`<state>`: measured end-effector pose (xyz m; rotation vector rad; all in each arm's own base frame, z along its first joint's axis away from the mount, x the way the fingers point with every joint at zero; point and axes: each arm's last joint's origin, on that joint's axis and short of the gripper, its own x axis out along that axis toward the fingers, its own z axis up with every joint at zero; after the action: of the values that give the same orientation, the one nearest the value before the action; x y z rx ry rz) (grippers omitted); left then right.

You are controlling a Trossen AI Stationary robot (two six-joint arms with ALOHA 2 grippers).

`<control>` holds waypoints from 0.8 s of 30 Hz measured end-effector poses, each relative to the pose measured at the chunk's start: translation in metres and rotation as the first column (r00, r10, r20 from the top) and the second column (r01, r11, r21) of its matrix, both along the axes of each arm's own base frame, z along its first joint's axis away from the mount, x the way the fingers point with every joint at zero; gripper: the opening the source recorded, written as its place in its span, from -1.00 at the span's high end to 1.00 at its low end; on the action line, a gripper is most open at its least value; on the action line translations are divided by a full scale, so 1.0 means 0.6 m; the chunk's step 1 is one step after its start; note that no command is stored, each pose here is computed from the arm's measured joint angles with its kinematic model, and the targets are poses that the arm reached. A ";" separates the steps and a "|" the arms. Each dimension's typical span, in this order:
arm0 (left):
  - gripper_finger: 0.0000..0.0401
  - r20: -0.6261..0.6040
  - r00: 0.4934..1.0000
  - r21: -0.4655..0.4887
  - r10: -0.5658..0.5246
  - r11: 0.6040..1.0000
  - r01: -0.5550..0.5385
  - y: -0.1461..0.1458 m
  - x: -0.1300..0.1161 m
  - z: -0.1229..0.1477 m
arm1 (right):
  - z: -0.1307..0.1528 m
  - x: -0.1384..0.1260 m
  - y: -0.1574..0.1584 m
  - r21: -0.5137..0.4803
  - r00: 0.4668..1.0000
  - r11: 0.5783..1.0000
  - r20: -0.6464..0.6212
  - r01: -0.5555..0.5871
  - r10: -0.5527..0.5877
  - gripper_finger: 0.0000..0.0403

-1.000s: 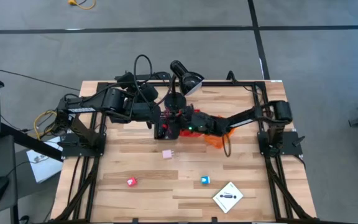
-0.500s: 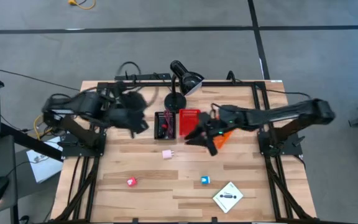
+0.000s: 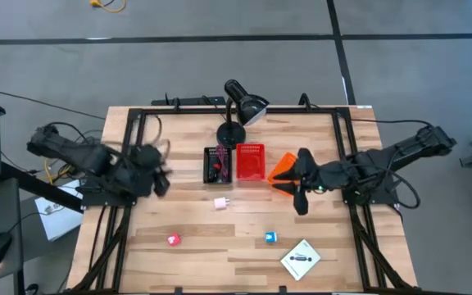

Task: Pick and place items into bin
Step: Put the pink charger adapter into the red bin

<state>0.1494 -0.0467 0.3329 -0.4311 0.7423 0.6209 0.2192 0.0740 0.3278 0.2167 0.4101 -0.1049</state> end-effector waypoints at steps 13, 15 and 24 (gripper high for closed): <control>0.25 -0.069 0.953 -0.338 -0.294 0.906 0.255 -0.082 0.049 -0.162 | -0.017 0.013 -0.012 -0.049 0.996 0.997 -0.063 0.055 -0.058 0.46; 0.25 -0.099 0.948 -0.356 -0.303 0.900 0.251 -0.091 0.054 -0.172 | -0.020 0.014 -0.016 -0.054 0.995 0.996 -0.077 0.066 -0.070 0.46; 0.25 -0.372 0.808 -0.351 -0.457 0.875 0.334 -0.103 0.060 -0.227 | -0.023 0.017 -0.032 -0.063 0.989 0.992 -0.096 0.107 -0.113 0.46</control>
<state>0.1854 -0.1086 0.1969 -0.3656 1.3325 0.2091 0.2291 0.0546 0.3141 0.1778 0.4934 -0.2363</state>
